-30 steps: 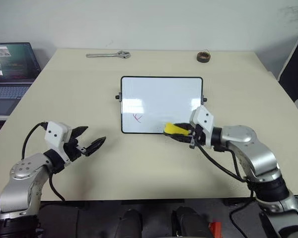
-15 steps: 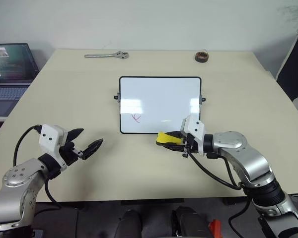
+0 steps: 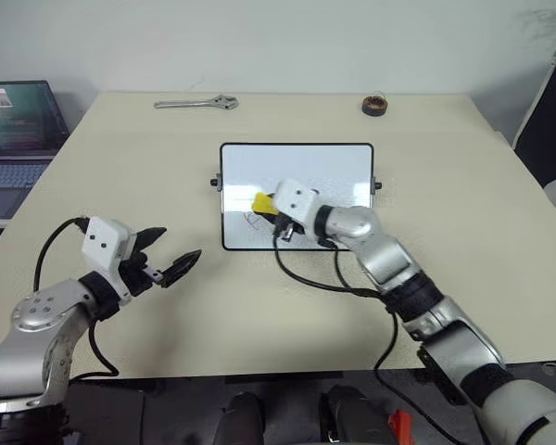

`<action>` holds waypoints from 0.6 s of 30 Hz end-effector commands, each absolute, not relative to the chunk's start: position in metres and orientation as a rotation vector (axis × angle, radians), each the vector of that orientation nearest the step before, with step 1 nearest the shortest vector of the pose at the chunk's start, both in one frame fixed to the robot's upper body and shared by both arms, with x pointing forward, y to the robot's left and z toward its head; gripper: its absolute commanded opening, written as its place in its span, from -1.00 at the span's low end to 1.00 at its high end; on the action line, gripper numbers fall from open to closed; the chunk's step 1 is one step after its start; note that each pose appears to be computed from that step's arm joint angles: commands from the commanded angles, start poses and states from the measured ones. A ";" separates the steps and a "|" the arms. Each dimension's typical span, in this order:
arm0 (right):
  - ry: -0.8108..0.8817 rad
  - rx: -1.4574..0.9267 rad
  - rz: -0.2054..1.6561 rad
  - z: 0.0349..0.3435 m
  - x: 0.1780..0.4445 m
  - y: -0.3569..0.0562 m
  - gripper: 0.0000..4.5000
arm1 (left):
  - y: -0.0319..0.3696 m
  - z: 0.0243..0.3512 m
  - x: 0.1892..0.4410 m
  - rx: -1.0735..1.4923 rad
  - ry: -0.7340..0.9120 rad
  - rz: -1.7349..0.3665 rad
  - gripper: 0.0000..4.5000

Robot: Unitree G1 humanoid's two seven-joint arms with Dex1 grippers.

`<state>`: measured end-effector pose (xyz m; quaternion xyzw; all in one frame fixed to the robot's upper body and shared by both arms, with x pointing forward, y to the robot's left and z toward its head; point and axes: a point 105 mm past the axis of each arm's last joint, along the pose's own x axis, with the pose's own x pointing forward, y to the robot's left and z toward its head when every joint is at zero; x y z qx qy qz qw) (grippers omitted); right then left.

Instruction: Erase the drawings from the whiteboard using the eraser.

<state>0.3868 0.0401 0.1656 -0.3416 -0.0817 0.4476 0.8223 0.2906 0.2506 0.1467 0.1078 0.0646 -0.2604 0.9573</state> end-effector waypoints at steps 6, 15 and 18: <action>-0.146 -0.934 1.043 0.135 0.396 0.050 -0.47 | 0.246 0.150 0.290 0.252 0.149 -0.581 1.00; -0.243 -0.932 0.901 0.156 0.410 0.050 -0.47 | 0.243 0.152 0.291 0.263 0.155 -0.604 1.00; -0.238 -0.957 0.918 0.154 0.410 0.056 -0.47 | 0.240 0.151 0.290 0.262 0.159 -0.616 1.00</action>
